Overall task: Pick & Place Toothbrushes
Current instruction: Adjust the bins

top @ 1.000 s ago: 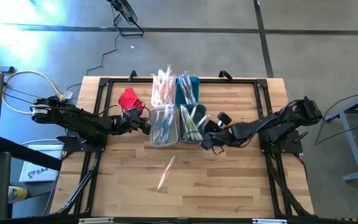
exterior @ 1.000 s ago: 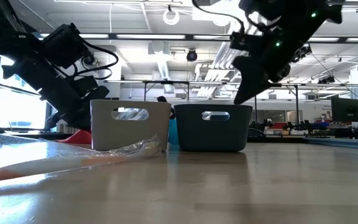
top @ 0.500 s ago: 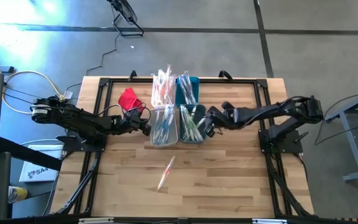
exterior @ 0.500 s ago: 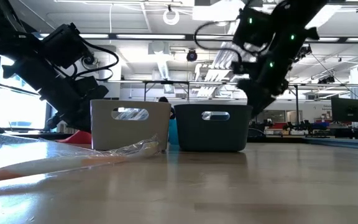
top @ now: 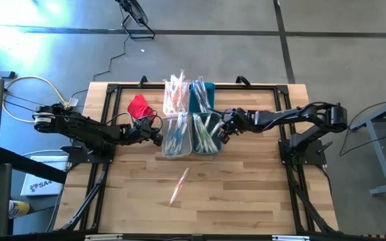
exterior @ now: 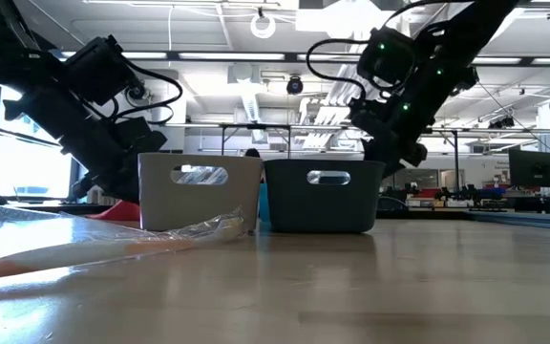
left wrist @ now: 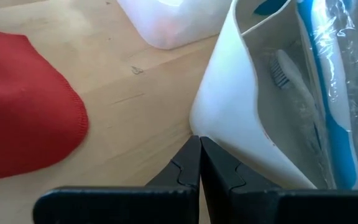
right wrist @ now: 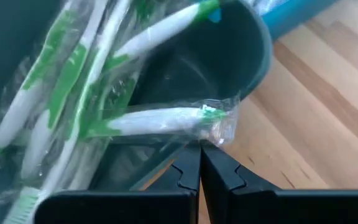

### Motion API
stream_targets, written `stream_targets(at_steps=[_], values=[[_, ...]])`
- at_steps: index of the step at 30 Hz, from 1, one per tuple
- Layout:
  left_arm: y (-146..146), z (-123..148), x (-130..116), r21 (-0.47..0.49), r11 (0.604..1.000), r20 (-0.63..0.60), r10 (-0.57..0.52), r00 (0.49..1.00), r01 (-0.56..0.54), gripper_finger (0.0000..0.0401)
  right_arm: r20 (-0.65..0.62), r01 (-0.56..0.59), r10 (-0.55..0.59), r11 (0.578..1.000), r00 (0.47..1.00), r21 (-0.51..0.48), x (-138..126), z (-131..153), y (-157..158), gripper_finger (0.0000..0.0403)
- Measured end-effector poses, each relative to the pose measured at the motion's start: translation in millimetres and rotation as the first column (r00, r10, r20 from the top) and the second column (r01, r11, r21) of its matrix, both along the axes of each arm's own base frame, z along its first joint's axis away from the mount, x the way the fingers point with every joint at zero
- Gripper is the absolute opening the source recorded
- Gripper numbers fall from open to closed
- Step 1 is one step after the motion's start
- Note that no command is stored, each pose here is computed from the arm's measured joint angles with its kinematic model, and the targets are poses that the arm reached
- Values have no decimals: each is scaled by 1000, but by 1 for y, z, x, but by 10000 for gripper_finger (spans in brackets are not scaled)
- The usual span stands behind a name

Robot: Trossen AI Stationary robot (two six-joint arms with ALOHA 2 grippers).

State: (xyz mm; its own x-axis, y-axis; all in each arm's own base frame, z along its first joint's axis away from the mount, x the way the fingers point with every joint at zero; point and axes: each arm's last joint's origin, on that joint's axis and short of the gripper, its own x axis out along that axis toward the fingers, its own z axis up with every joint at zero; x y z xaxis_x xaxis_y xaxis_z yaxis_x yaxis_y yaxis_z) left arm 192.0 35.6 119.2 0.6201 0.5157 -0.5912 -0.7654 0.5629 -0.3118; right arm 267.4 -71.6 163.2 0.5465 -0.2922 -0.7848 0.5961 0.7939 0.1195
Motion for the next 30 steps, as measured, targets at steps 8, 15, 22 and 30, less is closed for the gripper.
stream_targets(at_steps=[8,15,22,30], values=[[5,0,-1,9,999,1,32,999,-32,3,32,2,-2,1000,999,-10,2,2,-1,2],[19,2,-2,13,999,0,44,999,-44,3,86,-19,20,1000,996,-11,11,-1,2,2],[24,1,-3,2,1000,-10,17,1000,-17,3,79,37,-30,995,996,-93,8,7,7,2],[22,1,-3,-27,999,-3,-23,1000,23,3,-42,142,-146,986,988,-86,1,-9,12,2]])
